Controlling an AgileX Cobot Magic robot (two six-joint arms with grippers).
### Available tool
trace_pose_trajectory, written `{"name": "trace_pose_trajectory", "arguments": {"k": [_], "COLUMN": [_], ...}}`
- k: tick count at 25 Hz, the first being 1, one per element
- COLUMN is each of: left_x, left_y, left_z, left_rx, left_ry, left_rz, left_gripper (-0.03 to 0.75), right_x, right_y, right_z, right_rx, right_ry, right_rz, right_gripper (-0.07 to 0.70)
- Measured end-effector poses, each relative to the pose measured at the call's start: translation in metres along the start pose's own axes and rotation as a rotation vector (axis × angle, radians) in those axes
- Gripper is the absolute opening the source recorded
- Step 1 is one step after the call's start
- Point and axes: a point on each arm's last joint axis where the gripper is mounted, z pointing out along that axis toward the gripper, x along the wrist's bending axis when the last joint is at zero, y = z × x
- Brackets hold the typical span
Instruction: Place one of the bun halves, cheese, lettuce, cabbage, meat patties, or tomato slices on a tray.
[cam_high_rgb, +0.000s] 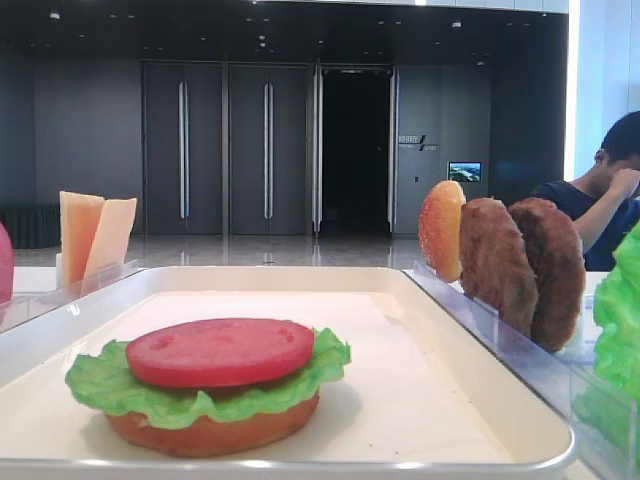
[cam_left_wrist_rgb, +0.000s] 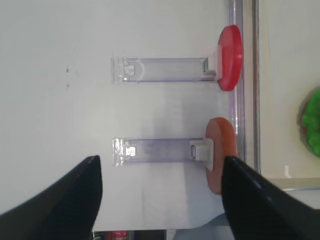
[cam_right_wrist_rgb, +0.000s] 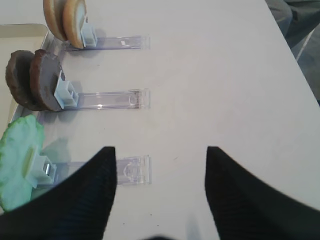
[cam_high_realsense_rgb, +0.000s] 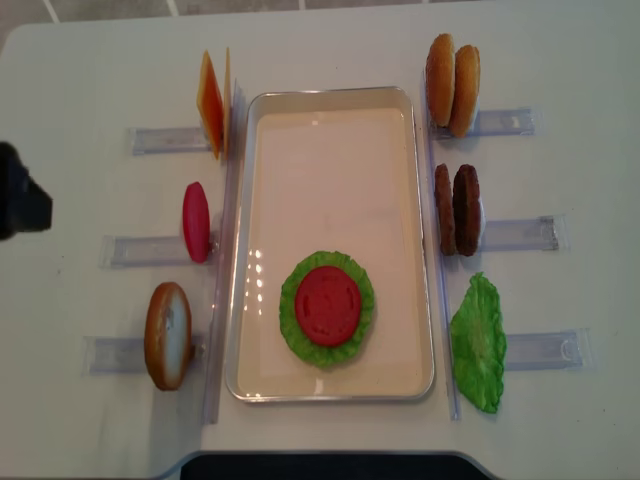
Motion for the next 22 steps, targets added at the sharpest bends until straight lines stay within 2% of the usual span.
{"name": "trace_pose_trajectory", "arguments": {"k": [5,10,16,22], "left_x": [0.001,0.001,0.001,0.001], "left_y": [-0.050,-0.098,-0.133,-0.164], "left_z": [-0.011,-0.016,-0.015,-0.011], "left_rx": [-0.067,-0.182,-0.324,-0.486], "left_ry": [0.014,0.021,0.022,0.028], "left_rz": [0.006,0.010,0.011,0.033], "left_gripper": [0.566,0.547,0.499,0.483], "right_x": [0.000,0.000,0.000,0.000], "right_y": [0.000,0.000,0.000,0.000], "right_z": [0.000,0.000,0.000,0.000], "right_rx": [0.000,0.000,0.000,0.000], "right_ry": [0.000,0.000,0.001,0.001], "right_rz": [0.000,0.000,0.000,0.000], "right_gripper": [0.407,0.407,0.407,0.407]}}
